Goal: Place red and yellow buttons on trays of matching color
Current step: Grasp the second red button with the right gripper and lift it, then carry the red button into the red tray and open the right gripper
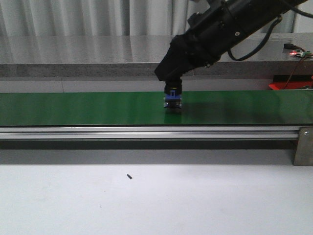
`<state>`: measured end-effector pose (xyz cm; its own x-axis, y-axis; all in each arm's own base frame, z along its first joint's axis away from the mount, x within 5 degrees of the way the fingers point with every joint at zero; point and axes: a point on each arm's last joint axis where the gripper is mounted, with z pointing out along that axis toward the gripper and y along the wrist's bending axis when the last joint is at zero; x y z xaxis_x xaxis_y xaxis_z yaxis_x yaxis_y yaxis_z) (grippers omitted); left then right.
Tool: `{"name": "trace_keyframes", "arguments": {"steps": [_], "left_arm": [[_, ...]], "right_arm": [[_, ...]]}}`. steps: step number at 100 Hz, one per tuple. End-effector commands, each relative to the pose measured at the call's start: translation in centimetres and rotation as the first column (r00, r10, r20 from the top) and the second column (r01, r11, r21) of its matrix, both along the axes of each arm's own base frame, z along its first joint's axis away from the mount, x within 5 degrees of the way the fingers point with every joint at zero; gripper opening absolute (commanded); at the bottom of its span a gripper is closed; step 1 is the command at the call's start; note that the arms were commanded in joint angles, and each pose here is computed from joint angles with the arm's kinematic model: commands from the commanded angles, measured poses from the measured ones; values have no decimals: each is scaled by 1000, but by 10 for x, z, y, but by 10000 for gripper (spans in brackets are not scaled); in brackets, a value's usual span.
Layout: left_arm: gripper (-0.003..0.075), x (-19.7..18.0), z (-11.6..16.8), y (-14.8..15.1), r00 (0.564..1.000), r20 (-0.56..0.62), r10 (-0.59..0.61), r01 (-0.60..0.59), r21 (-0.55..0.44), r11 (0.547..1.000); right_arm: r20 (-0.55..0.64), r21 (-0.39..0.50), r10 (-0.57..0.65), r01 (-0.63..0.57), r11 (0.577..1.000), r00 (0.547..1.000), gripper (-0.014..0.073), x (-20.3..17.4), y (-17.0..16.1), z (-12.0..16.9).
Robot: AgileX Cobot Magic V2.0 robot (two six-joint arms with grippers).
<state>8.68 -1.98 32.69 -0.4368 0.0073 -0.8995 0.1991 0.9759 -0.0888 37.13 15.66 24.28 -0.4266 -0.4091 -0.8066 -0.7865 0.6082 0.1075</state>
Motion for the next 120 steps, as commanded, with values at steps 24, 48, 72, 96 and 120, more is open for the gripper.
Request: {"name": "trace_keyframes", "arguments": {"steps": [24, 48, 72, 96, 120], "left_arm": [[-20, 2, 15, 0, 995, 95, 12, -9, -28, 1000], [-20, 2, 15, 0, 995, 95, 12, -9, -28, 1000], [-20, 2, 15, 0, 995, 95, 12, -9, -28, 1000], [-20, 2, 15, 0, 995, 95, 12, -9, -28, 1000], [-20, 2, 15, 0, 995, 95, 12, -9, -28, 1000]], "right_arm": [[198, 104, -216, 199, 974, 956, 56, -1, -77, 83], [205, 118, -418, 401, 908, 885, 56, 2, -155, 91], [227, 167, -691, 672, 721, 686, 56, 3, -229, 93], [233, 186, -839, 824, 535, 492, 56, 10, -264, 82], [217, 161, -910, 907, 390, 353, 56, 21, -282, 57]]}}
